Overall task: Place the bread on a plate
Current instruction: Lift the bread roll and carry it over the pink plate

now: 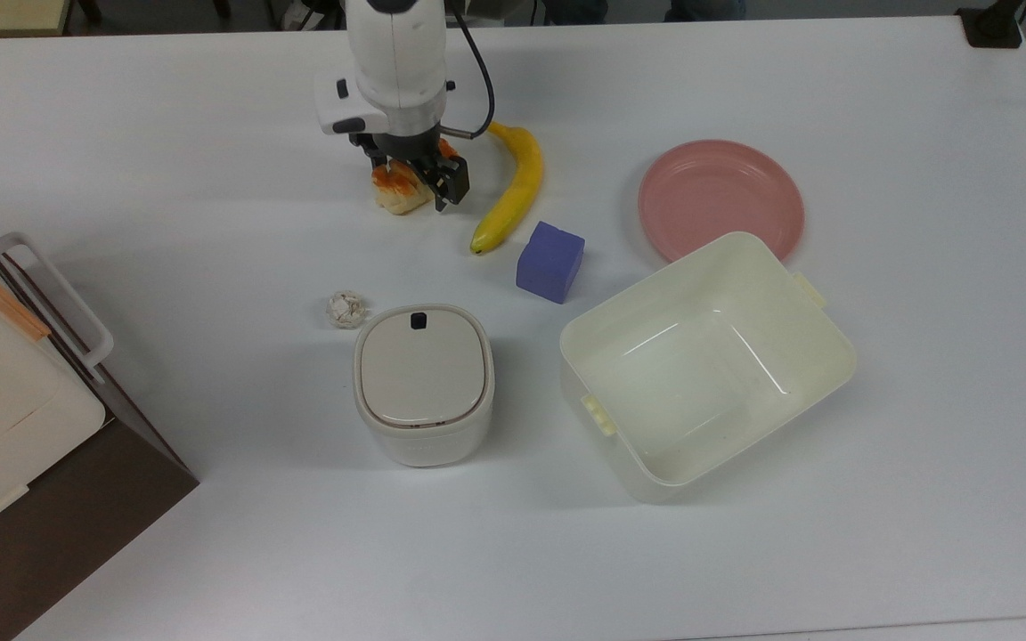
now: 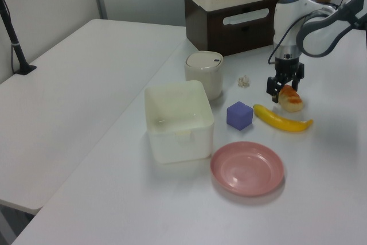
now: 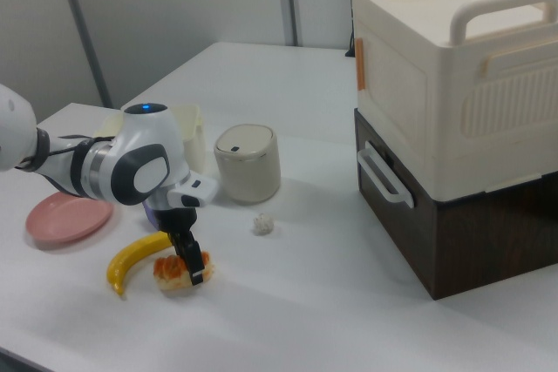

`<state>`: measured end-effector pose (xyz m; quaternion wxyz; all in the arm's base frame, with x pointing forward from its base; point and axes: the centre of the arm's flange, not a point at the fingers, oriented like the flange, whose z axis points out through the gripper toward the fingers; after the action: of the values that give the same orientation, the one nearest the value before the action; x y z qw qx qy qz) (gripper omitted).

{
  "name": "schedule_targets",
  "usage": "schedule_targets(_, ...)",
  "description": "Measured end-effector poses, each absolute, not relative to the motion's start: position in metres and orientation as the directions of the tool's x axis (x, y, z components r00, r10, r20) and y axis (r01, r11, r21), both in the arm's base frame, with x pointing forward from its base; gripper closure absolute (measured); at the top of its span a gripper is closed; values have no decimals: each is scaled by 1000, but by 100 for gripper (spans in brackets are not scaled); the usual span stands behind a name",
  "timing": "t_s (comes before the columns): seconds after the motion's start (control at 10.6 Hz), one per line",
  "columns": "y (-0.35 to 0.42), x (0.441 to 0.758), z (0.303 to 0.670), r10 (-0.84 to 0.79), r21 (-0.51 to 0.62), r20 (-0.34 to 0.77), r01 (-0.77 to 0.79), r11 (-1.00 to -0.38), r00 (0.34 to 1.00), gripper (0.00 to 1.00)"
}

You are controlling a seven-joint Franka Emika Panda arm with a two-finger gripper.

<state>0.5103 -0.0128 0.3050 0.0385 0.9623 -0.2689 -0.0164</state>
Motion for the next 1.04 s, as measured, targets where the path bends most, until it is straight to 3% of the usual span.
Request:
schedule_targets(0.38,-16,507,303,-459,97,-40,-454,-886,887,61)
schedule_targets(0.57,-16,512,338,-437,102,-51,-430,-897,898,91)
schedule_targets(0.66,-4,522,365,-420,83,-34,-416,-905,907,96)
schedule_targets(0.85,71,535,405,-340,29,15,-340,-940,940,86)
schedule_targets(1.04,170,528,420,-283,5,50,-283,-959,958,75)
